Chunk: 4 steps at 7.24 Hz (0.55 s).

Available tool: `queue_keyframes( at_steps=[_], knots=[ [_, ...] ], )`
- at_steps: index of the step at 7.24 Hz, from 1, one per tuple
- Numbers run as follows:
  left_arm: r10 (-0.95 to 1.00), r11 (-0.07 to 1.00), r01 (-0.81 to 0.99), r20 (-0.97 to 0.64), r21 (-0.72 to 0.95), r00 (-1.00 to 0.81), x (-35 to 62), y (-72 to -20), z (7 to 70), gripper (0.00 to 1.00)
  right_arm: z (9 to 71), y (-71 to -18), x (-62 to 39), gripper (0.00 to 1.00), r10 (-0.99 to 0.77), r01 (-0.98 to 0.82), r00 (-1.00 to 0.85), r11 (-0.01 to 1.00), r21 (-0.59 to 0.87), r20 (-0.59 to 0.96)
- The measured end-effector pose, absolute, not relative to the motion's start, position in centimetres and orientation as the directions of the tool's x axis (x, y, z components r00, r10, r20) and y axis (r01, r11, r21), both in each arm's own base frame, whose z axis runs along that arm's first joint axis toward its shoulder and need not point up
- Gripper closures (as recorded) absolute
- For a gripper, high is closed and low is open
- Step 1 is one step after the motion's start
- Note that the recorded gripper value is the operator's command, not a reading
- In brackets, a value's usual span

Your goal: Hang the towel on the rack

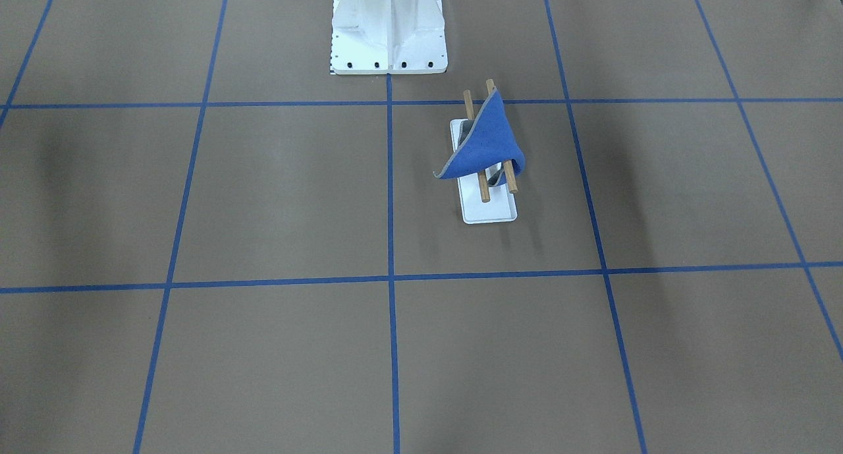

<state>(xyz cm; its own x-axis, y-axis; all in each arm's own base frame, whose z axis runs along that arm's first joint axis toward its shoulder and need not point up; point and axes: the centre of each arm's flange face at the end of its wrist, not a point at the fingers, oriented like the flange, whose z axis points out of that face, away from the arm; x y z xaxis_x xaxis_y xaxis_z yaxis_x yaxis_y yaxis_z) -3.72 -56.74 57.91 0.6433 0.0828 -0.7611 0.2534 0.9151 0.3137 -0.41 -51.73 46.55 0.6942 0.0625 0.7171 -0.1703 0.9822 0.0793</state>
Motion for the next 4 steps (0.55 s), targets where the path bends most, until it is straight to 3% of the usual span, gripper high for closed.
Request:
queue_keyframes(
  at_steps=[2,4],
  knots=[
    [0.006,0.959,0.227,-0.817,0.167,0.577,-4.0,-57.3,55.2,0.02,48.5,-50.3,0.3,0.0,0.05,-0.144,0.69,0.987,0.069,0.722],
    [0.012,0.975,0.173,-0.815,0.137,0.579,-3.0,-56.9,52.8,0.02,50.3,-49.2,0.5,0.0,0.037,-0.115,0.695,0.991,0.061,0.718]
  ],
)
